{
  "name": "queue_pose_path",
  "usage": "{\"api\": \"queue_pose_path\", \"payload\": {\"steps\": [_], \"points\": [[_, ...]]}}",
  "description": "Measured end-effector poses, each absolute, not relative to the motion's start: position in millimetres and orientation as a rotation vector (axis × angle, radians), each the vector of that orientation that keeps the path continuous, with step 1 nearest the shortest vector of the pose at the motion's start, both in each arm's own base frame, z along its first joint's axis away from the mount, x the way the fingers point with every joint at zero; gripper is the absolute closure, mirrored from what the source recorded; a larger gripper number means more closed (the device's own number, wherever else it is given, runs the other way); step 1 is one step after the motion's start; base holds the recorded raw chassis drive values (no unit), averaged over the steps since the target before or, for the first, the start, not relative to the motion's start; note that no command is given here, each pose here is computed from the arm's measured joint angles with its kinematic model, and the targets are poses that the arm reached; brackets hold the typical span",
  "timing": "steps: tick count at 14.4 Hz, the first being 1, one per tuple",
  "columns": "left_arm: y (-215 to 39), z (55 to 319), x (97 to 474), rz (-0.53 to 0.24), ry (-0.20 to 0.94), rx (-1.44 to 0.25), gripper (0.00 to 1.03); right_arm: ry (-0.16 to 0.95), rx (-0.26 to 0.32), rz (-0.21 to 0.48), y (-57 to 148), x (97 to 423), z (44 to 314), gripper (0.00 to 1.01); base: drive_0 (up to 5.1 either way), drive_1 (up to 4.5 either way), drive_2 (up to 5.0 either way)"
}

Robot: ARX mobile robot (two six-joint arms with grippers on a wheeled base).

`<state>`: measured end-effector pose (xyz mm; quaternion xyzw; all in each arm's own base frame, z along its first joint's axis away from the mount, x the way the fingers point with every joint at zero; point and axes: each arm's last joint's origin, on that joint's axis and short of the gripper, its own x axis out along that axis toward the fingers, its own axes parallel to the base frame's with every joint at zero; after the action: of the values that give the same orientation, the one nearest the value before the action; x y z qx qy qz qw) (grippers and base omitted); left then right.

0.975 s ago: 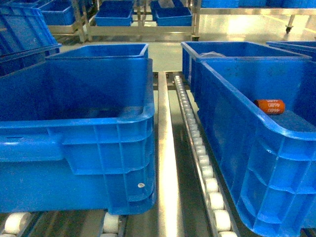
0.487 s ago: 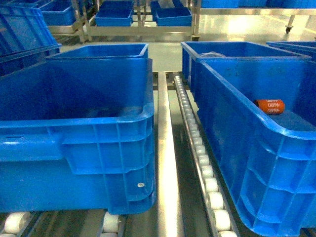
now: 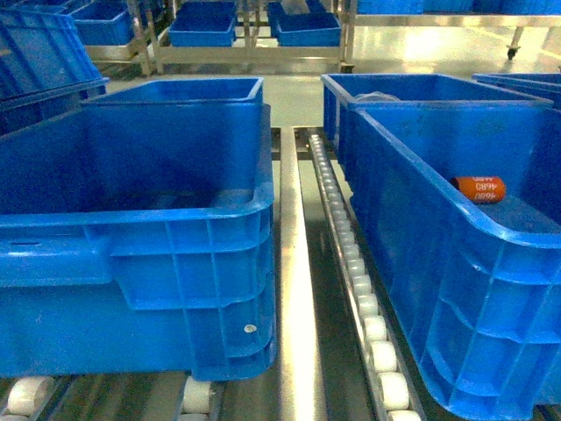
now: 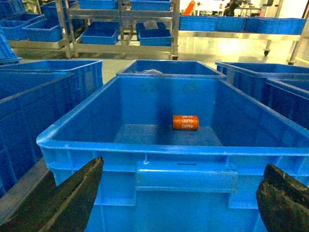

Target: Sort blue parts and orange caps into right shelf containers

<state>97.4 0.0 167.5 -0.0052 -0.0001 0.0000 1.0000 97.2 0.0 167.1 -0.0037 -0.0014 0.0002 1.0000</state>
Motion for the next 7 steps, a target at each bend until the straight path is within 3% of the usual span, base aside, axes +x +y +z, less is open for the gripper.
{"api": "queue_pose_path", "payload": {"steps": [7], "points": [[0.0,167.5,97.4,0.0,0.0,-0.01,0.05,-0.003,-0.007,0.0,0.0,97.2,167.1,0.03,0.0,0.0,0.0]]}}
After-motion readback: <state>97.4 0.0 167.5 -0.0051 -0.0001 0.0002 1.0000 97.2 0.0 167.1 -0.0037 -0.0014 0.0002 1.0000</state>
